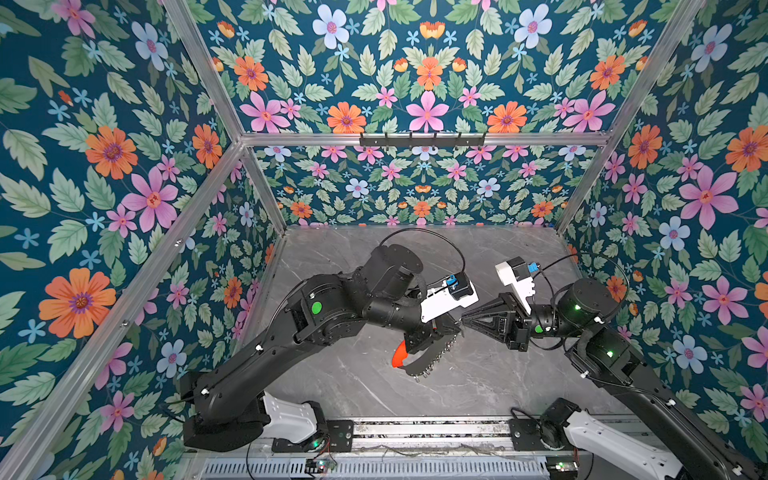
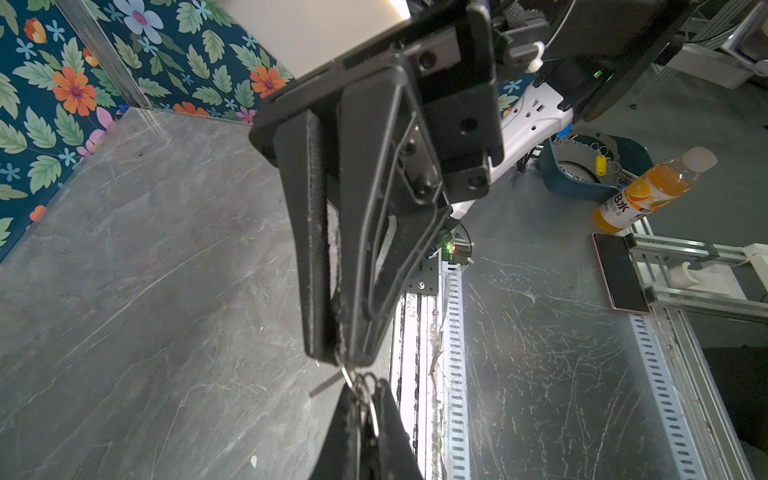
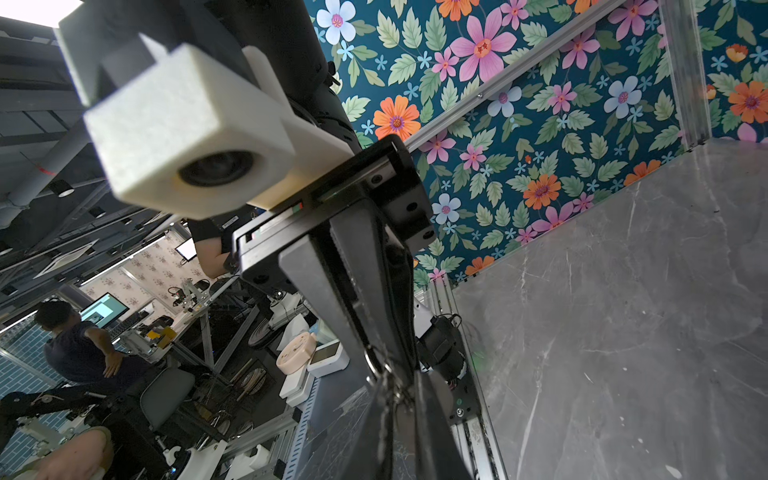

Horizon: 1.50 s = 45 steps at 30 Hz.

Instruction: Remove the keys from the keyring

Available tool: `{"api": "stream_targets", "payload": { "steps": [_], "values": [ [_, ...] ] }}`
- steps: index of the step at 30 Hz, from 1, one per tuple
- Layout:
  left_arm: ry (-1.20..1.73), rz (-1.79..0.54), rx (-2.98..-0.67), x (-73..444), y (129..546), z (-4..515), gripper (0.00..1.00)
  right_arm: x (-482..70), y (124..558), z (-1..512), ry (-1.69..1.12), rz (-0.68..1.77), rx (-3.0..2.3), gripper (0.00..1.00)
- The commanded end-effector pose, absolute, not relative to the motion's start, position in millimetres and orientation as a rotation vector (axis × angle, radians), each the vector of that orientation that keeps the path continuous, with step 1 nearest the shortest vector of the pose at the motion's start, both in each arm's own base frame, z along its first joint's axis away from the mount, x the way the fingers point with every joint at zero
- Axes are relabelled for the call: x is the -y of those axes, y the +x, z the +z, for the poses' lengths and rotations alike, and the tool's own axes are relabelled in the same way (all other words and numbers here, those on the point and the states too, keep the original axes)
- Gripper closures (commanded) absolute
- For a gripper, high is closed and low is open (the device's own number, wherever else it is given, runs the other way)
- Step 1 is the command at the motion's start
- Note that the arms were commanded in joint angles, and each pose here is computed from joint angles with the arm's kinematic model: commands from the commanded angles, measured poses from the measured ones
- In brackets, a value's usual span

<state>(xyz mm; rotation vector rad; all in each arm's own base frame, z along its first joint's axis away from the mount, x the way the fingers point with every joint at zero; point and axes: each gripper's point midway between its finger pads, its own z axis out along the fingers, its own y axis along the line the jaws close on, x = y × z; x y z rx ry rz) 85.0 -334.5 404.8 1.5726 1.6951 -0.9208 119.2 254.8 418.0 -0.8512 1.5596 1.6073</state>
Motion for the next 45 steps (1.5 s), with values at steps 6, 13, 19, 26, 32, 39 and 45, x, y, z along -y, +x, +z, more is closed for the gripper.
{"api": "stream_targets", "payload": {
  "steps": [6,13,19,26,32,39,45],
  "values": [
    [1.561,-0.943,-1.653,337,86,414,1.00,-252,118,420,-0.852,1.578,-1.541,0.99],
    [1.526,-0.907,-1.656,336,93,417,1.00,-250,125,412,-0.805,1.544,-1.587,1.00],
    [1.445,-0.841,-1.640,333,107,425,1.00,-250,133,399,-0.746,1.533,-1.652,1.00],
    [1.453,-0.842,-1.638,336,107,420,1.00,-249,137,399,-0.708,1.520,-1.691,0.93],
    [1.473,-0.814,-1.665,338,110,411,1.00,-239,125,420,-0.755,1.463,-1.622,0.70],
    [1.480,-0.838,-1.662,339,107,412,1.00,-246,117,437,-0.848,1.510,-1.579,0.74],
    [1.502,-0.871,-1.663,341,101,411,1.00,-252,119,443,-0.874,1.533,-1.572,0.72]
  ]
}}
